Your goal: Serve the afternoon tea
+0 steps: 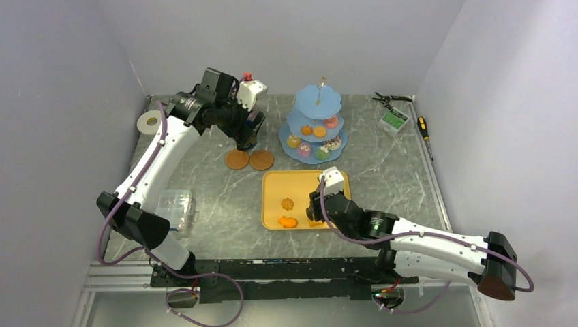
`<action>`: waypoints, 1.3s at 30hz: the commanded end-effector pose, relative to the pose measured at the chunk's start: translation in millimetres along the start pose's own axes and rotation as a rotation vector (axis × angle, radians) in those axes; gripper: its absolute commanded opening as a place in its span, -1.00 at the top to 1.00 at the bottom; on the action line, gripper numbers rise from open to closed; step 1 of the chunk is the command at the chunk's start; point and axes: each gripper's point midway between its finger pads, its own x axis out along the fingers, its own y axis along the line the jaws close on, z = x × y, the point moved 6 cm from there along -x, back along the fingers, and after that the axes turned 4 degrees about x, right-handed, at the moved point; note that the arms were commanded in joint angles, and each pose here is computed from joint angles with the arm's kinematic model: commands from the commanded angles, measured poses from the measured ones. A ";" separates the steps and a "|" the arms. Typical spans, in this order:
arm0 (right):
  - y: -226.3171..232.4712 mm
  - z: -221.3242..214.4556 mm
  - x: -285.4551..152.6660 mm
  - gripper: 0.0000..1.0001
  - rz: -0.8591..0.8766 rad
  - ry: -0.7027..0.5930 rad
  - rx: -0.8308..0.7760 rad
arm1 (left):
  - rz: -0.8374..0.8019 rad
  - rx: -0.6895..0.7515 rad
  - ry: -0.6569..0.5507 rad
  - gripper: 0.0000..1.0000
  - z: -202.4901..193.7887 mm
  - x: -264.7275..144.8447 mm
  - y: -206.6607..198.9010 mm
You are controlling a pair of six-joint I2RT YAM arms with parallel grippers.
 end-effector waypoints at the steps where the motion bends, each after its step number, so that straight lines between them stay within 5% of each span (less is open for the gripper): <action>1: 7.0 17.6 -6.7 -0.07 -0.054 -0.065 0.063 | -0.002 0.024 -0.034 -0.87 6.0 -7.6 0.9; 39: 12.6 -9.2 -7.2 -0.20 -0.065 -0.070 0.098 | 0.006 0.027 -0.048 -0.87 7.5 -13.1 1.1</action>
